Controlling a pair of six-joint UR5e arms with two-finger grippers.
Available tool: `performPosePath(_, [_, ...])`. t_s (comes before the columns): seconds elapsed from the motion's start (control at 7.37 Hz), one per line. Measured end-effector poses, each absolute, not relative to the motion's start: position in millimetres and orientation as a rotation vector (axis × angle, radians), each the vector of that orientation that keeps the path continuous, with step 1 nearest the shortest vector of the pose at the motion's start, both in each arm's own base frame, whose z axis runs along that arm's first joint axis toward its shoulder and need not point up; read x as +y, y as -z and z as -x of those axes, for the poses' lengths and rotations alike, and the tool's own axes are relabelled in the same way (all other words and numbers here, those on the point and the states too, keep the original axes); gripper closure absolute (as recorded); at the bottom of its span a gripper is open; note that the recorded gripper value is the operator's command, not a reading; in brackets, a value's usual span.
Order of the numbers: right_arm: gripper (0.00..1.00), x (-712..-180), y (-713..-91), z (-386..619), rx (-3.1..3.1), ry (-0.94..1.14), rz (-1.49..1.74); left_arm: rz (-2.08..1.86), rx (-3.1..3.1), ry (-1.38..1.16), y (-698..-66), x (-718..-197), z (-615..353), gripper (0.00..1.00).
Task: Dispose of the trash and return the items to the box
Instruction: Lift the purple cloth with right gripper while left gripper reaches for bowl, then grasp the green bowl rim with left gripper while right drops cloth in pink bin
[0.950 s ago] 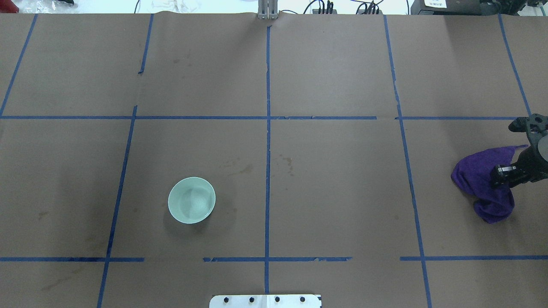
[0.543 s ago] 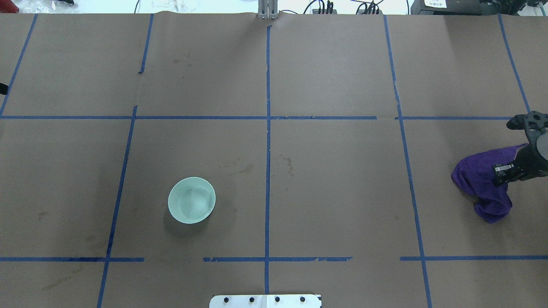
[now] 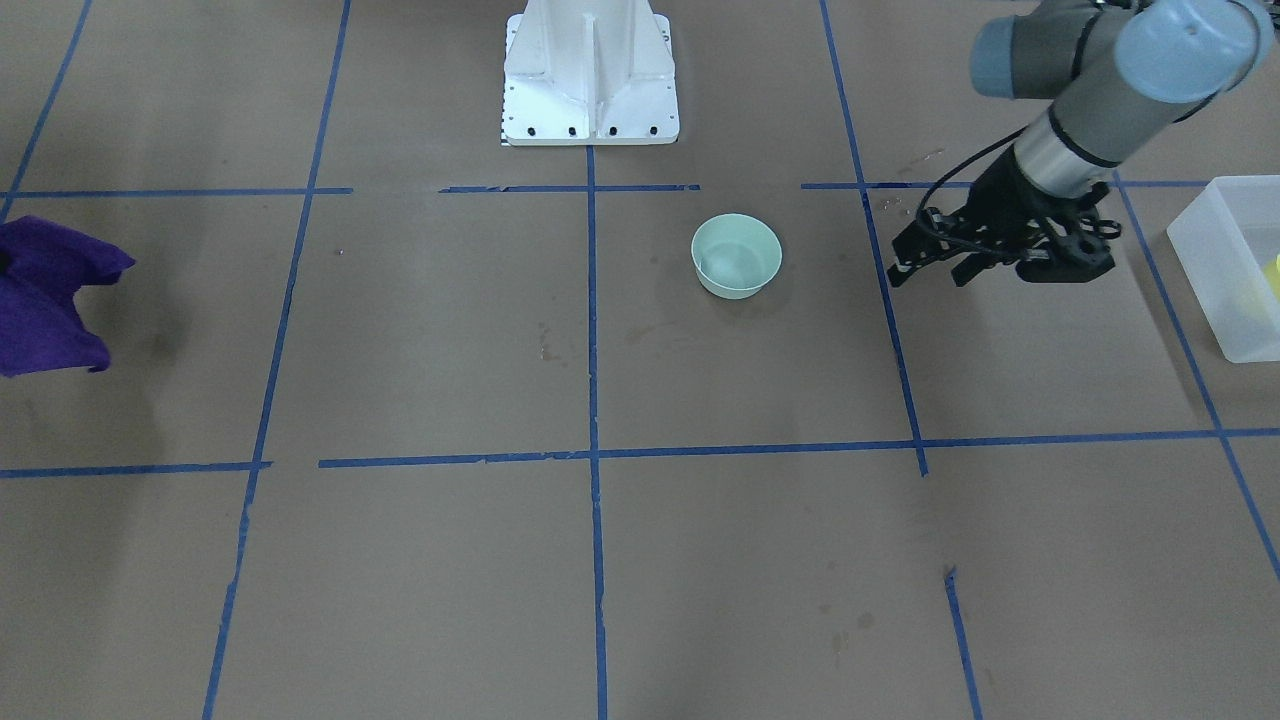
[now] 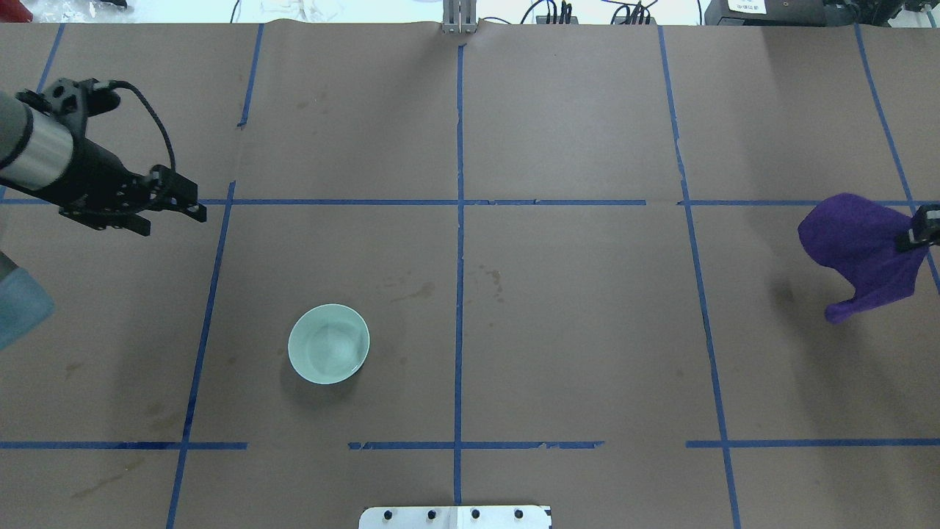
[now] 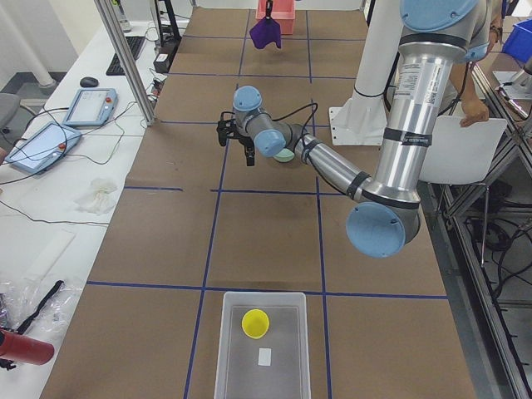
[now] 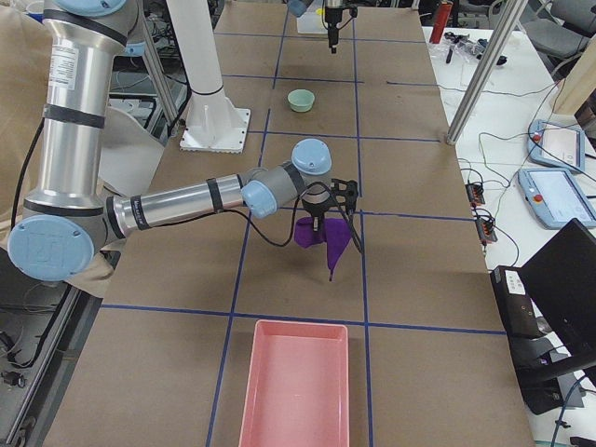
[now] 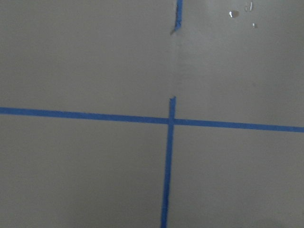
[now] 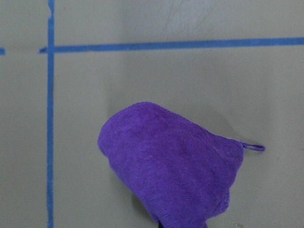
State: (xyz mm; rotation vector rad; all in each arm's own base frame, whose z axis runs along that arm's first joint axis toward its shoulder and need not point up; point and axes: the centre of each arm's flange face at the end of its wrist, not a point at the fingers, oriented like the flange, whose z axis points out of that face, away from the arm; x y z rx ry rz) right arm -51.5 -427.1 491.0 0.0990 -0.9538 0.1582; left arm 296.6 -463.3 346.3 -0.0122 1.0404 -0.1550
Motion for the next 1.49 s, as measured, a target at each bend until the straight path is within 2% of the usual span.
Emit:
performPosePath(0.14, [1.0,-424,-489,19,-0.968,-0.198,-0.135,0.028,1.034,0.164,-337,-449,-328,0.08])
performPosePath(0.41, [1.0,-408,-523,-52,-0.909,-0.216,-0.198,0.053,1.021,0.174,-331,-428,-366,0.08])
performPosePath(0.81, [1.0,-375,-583,-168,-0.717,-0.127,-0.22,0.069,1.015,0.146,-326,-410,-394,0.08])
performPosePath(1.36, [1.0,-365,-704,-192,-0.706,-0.048,-0.093,0.075,0.975,0.119,-333,-378,-437,0.1])
performPosePath(1.49, [0.64,-361,-733,-190,-0.709,-0.044,-0.084,0.077,0.952,0.121,-340,-371,-453,0.16])
